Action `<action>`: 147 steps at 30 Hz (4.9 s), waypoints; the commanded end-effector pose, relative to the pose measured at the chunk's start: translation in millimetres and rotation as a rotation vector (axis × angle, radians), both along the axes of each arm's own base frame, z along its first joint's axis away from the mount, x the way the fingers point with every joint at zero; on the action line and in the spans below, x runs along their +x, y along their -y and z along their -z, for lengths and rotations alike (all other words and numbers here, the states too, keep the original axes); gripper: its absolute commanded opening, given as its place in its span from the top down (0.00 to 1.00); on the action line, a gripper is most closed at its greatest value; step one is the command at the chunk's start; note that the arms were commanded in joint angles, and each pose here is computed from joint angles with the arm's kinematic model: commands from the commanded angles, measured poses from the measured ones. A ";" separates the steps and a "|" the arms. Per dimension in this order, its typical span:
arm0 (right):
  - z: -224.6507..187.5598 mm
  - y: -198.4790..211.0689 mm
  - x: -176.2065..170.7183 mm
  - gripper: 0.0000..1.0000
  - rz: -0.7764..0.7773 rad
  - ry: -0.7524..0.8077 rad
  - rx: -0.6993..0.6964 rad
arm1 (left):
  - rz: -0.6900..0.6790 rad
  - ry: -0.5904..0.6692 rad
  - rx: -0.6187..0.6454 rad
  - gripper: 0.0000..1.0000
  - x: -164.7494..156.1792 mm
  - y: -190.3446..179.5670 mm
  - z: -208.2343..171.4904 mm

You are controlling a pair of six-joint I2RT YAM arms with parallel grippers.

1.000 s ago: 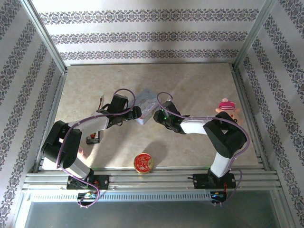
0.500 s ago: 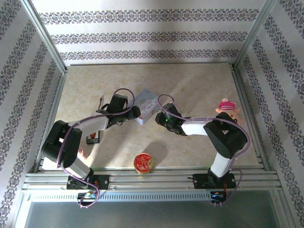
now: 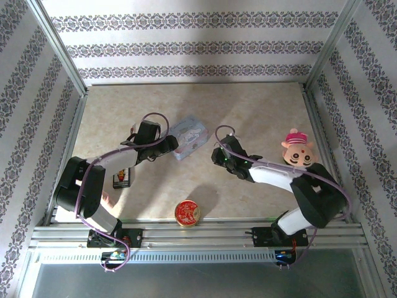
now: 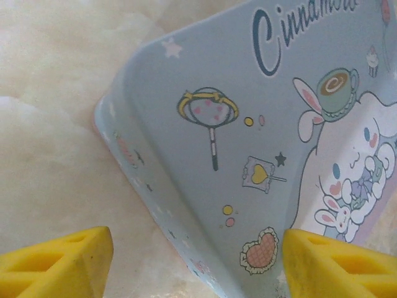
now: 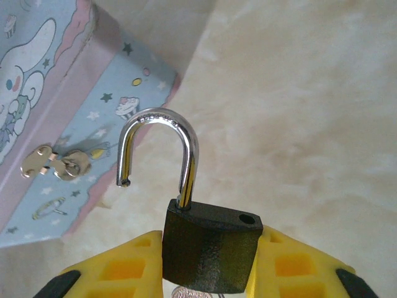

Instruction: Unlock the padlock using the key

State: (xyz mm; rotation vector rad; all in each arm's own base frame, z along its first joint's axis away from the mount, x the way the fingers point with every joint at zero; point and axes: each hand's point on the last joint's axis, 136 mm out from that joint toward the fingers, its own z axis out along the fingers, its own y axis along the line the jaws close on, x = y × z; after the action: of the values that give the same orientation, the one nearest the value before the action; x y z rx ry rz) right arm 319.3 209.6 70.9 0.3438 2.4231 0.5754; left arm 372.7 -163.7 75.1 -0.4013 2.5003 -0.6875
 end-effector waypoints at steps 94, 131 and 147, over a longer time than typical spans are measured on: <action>17.5 50.4 -10.0 0.48 -0.206 -0.351 -0.447 | -0.066 0.153 -0.309 0.01 90.4 -18.3 -72.3; -91.6 169.2 -5.4 0.02 0.151 0.430 -0.520 | -0.438 0.622 0.671 0.01 -34.5 -210.0 -80.5; -101.3 179.5 -17.9 0.02 0.124 0.610 -0.604 | -0.211 0.743 0.659 0.01 -8.0 -180.5 -61.2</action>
State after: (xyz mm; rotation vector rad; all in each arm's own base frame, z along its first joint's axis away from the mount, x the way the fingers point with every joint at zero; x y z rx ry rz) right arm 301.6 36.4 169.0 0.0739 1.8819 -0.0630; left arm 358.7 21.3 121.9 -0.1820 1.8690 0.1191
